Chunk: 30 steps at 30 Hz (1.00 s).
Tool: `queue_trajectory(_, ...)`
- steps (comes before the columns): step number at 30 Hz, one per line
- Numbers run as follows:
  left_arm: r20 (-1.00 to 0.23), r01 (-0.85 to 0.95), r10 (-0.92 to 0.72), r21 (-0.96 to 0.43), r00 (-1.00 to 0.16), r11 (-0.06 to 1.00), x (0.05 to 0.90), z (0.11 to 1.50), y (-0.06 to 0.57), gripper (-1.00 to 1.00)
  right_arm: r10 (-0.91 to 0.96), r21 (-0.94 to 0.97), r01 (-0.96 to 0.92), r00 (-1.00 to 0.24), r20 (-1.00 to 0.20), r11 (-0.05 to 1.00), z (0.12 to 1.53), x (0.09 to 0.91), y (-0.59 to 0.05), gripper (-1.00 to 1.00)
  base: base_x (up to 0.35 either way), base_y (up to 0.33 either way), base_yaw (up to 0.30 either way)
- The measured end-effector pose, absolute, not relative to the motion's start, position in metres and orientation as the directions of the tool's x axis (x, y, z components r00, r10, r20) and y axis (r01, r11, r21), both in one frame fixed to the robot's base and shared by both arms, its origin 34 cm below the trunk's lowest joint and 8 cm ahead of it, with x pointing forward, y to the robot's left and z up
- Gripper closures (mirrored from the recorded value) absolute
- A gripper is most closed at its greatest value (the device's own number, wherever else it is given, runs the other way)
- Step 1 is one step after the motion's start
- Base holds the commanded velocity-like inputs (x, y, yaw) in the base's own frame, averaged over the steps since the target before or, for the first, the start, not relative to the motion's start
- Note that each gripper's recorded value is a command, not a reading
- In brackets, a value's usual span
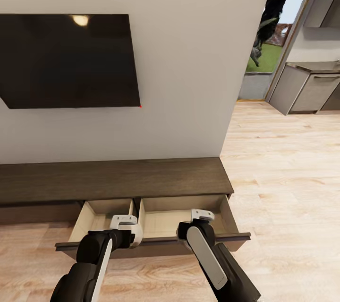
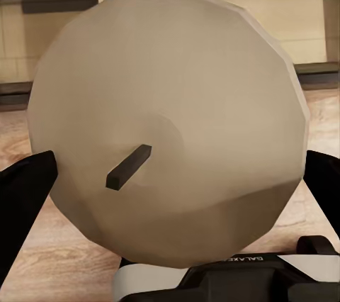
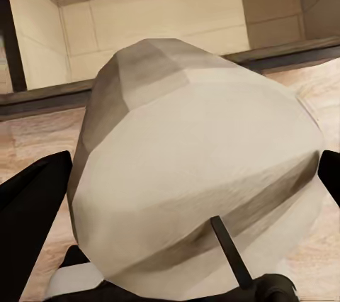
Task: Place each of the two pumpkins and all three candles from the living room inside a cabinet in the living room (use any cabinet), then make sure every cabinet is closed, and position the cauldron so it is next to a table in the living room.
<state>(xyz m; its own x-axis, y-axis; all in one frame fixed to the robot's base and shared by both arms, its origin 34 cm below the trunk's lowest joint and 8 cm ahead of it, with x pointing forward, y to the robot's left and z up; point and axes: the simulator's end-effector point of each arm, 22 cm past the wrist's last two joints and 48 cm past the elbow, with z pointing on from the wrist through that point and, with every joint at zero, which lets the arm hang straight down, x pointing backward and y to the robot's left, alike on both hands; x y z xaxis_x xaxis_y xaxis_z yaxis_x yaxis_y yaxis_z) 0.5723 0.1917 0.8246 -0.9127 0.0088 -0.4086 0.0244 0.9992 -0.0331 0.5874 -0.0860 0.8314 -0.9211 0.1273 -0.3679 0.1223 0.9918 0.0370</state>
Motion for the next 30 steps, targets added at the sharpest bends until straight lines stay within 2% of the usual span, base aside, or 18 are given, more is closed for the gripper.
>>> queue_trajectory(8, -0.417, 0.029, 0.009, -0.04, -0.909, 0.999, 0.576, 0.827, 0.189, 1.0, 0.077, -0.044, 0.1, -0.927, -0.367, 0.994, 0.83, 0.63, -0.092, 1.0, 0.001, 0.0, 0.0)
queue_trajectory(17, -0.437, 0.062, 0.036, -0.046, -0.899, 0.997, 0.581, 0.833, 0.176, 1.0, 0.115, -0.051, 0.146, -0.914, -0.388, 0.988, 0.827, 0.645, -0.098, 1.0, 0.003, 0.0, 0.0)
queue_trajectory(30, -0.445, 0.094, 0.065, -0.042, -0.893, 0.995, 0.582, 0.835, 0.165, 1.0, 0.107, -0.057, 0.139, -0.918, -0.381, 0.989, 0.822, 0.64, -0.096, 1.0, 0.123, 0.0, 0.0)
